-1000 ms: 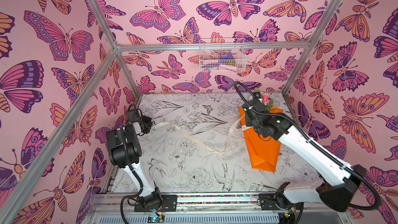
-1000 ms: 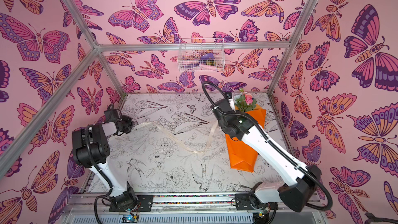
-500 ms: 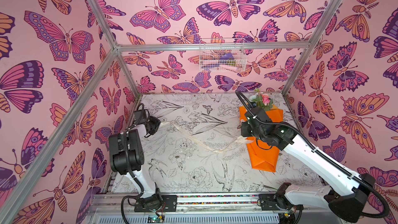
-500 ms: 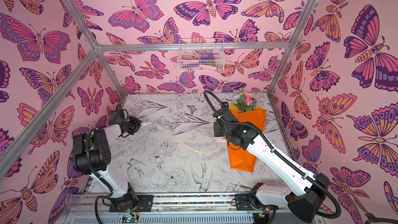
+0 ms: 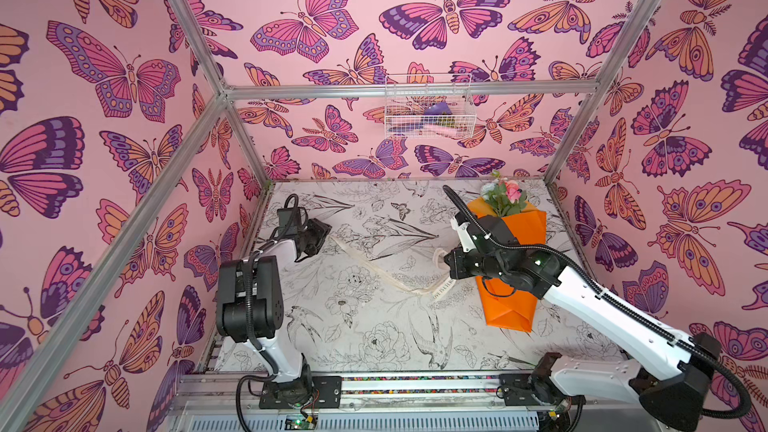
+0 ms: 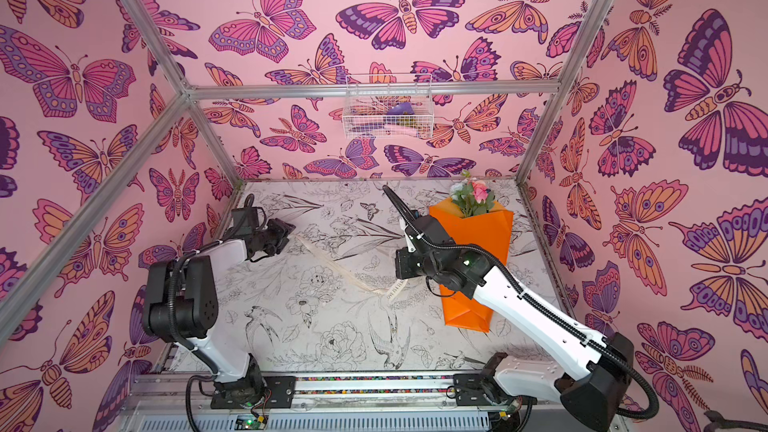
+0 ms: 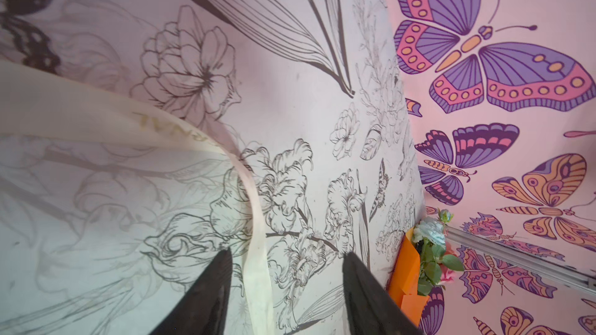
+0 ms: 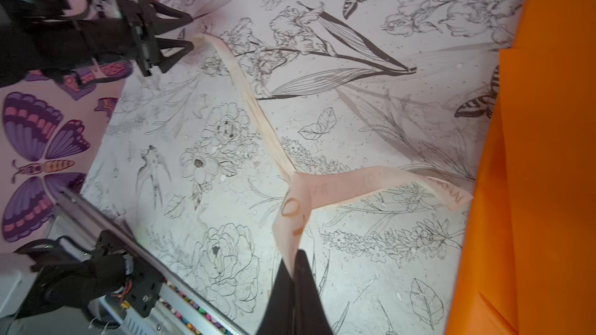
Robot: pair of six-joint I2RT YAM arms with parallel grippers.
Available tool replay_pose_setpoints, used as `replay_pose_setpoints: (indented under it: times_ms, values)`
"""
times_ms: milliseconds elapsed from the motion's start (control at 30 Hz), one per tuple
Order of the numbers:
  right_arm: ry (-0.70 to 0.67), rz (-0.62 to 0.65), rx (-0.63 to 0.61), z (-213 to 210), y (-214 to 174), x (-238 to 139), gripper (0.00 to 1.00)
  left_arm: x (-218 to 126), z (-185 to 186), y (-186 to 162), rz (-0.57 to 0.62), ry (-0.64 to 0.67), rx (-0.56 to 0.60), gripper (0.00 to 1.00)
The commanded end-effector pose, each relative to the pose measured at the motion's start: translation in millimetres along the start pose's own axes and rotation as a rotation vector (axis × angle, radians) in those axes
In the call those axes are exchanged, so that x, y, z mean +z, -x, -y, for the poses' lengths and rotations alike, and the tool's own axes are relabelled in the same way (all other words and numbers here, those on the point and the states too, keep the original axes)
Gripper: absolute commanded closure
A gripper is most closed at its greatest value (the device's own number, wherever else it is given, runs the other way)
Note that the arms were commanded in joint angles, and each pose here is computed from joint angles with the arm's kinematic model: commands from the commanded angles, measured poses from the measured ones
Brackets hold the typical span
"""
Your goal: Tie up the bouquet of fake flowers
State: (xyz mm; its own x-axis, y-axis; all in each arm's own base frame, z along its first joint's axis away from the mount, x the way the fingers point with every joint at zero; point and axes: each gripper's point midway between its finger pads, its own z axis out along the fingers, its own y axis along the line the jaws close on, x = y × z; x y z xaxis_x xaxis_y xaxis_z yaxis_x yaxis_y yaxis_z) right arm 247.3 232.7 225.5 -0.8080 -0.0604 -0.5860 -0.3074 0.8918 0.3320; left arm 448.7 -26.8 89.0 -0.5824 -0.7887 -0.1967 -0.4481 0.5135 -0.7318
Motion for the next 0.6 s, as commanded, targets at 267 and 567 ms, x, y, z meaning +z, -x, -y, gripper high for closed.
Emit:
replay_pose_setpoints:
  times_ms: [267,567]
  values:
    - [-0.375,-0.230,0.099,83.1,-79.8,36.2,0.95,-10.5,66.9,-43.6,-0.011,-0.102,0.266,0.00]
    - [-0.502,-0.364,0.114,108.0,-103.8,59.4,0.73,-4.4,103.9,-105.3,-0.124,-0.180,0.405,0.00]
